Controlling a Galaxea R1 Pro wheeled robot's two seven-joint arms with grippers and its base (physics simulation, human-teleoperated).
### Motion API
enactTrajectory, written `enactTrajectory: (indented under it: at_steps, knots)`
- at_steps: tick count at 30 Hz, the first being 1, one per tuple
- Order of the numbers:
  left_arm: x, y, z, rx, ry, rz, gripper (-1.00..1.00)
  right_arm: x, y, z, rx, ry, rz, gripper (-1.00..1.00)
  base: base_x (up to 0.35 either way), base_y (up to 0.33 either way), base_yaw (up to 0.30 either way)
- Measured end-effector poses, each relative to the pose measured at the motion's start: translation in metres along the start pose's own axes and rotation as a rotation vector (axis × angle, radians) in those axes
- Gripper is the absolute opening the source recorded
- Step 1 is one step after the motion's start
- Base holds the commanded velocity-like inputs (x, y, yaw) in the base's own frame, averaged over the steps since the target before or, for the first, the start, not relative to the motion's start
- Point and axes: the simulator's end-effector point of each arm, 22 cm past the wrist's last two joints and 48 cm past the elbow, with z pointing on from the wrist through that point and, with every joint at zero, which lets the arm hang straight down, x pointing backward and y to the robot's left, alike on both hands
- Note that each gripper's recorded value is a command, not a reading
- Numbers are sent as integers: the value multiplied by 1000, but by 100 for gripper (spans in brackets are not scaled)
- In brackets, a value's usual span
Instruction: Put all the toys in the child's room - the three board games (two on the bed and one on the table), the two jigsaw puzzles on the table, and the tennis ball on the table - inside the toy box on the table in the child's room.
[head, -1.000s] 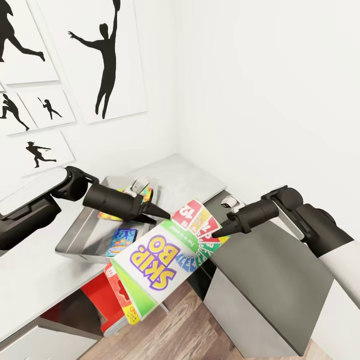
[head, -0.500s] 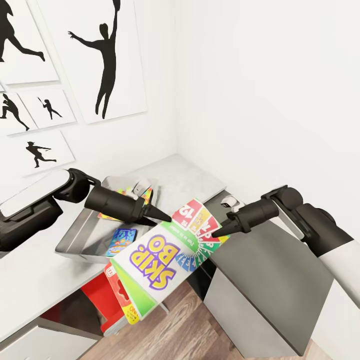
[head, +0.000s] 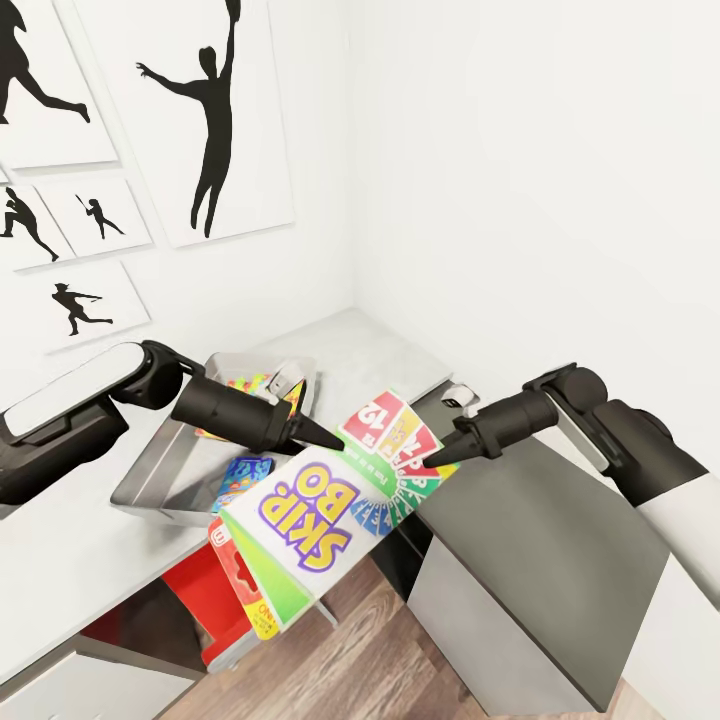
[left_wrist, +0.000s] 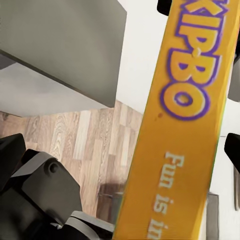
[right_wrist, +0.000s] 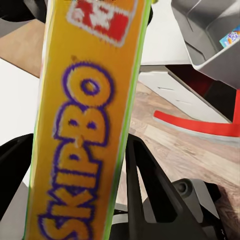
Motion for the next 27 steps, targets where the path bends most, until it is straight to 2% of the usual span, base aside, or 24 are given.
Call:
enactTrajectory:
  at_steps: [4,5,27]
  knots:
    - [0,1,0,-1,1,-1,100,-1,0,0,1,0,-1,-100,0,0,0]
    - [0,1,0,-2,1,-1,-100,-1,0,0,1,0,-1,-100,0,0,0]
    - [-2,-1,-1,-5,-3,6,-100,-2,1,-2,-1,-6,-3,-100,0,0,0]
